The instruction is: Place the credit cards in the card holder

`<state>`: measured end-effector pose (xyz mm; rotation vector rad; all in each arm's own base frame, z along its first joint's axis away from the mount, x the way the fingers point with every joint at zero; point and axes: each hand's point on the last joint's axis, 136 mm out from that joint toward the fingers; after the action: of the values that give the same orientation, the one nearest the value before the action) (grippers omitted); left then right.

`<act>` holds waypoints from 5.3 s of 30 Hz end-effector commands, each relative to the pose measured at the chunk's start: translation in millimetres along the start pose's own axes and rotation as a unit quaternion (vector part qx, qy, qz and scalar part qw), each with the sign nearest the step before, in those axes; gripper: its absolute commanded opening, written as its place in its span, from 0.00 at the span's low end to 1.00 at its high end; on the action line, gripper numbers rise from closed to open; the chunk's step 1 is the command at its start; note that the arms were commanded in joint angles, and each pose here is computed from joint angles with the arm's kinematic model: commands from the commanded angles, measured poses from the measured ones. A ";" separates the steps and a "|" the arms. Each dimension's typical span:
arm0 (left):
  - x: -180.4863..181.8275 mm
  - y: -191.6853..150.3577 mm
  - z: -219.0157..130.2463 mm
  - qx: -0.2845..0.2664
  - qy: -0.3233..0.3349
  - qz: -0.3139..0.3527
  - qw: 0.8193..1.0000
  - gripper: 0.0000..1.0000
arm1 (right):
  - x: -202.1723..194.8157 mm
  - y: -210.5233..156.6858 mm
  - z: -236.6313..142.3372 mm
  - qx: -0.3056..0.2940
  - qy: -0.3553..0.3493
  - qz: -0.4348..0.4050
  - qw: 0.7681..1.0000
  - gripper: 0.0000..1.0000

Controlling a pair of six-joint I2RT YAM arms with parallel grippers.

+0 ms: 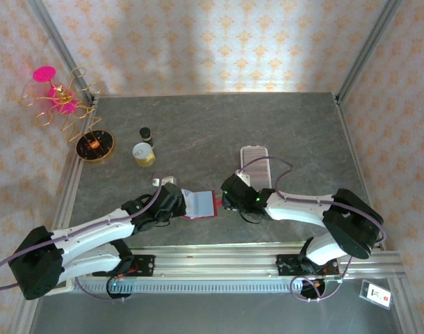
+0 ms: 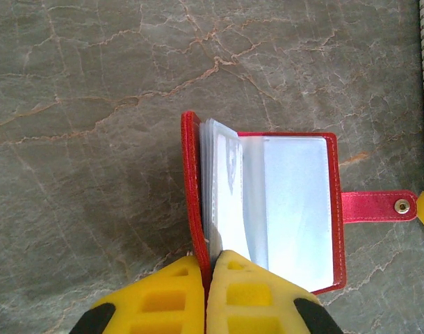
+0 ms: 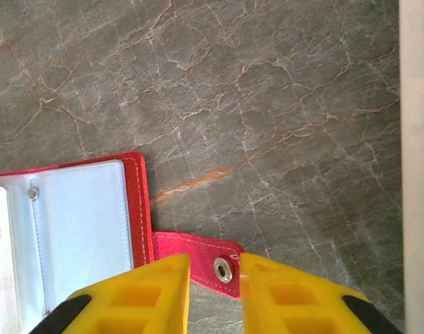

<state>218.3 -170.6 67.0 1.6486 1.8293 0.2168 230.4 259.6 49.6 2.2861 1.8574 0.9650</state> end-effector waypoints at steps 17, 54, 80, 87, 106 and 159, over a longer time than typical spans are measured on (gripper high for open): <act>1.9 1.3 -3.0 -0.006 0.003 0.005 1.000 0.06 | -4.8 0.4 -1.1 -0.014 0.002 0.012 1.000 0.16; -86.2 -3.4 17.7 0.045 -0.174 -0.017 0.984 0.37 | 12.9 -16.4 -9.2 0.019 0.096 0.037 0.994 0.00; -40.0 -22.5 33.0 0.035 -0.099 -0.019 0.994 0.00 | 15.8 -14.9 -8.2 0.018 0.097 0.037 0.994 0.00; -24.5 -29.3 32.0 0.040 -0.072 -0.014 0.997 0.00 | 16.5 -14.8 -8.1 0.018 0.098 0.036 0.994 0.00; 1.4 -32.5 18.8 0.025 -0.035 -0.005 0.999 0.00 | 14.3 -16.1 -6.6 0.020 0.094 0.037 0.995 0.00; -16.4 -56.3 37.5 0.065 -0.101 -0.041 0.992 0.00 | 83.6 -37.5 6.7 0.084 0.178 -0.018 0.980 0.00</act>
<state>204.4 -217.7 29.7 1.5850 1.7326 -0.1009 205.3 337.6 59.7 2.3009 2.1755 1.3074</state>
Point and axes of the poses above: each hand's point on the last joint's axis, 136 mm out from that joint toward the fingers, its own z axis out along the fingers, its own x axis along the line the jaws close on, y = z × x, and after that the axes turned 7 degrees about z, right-handed
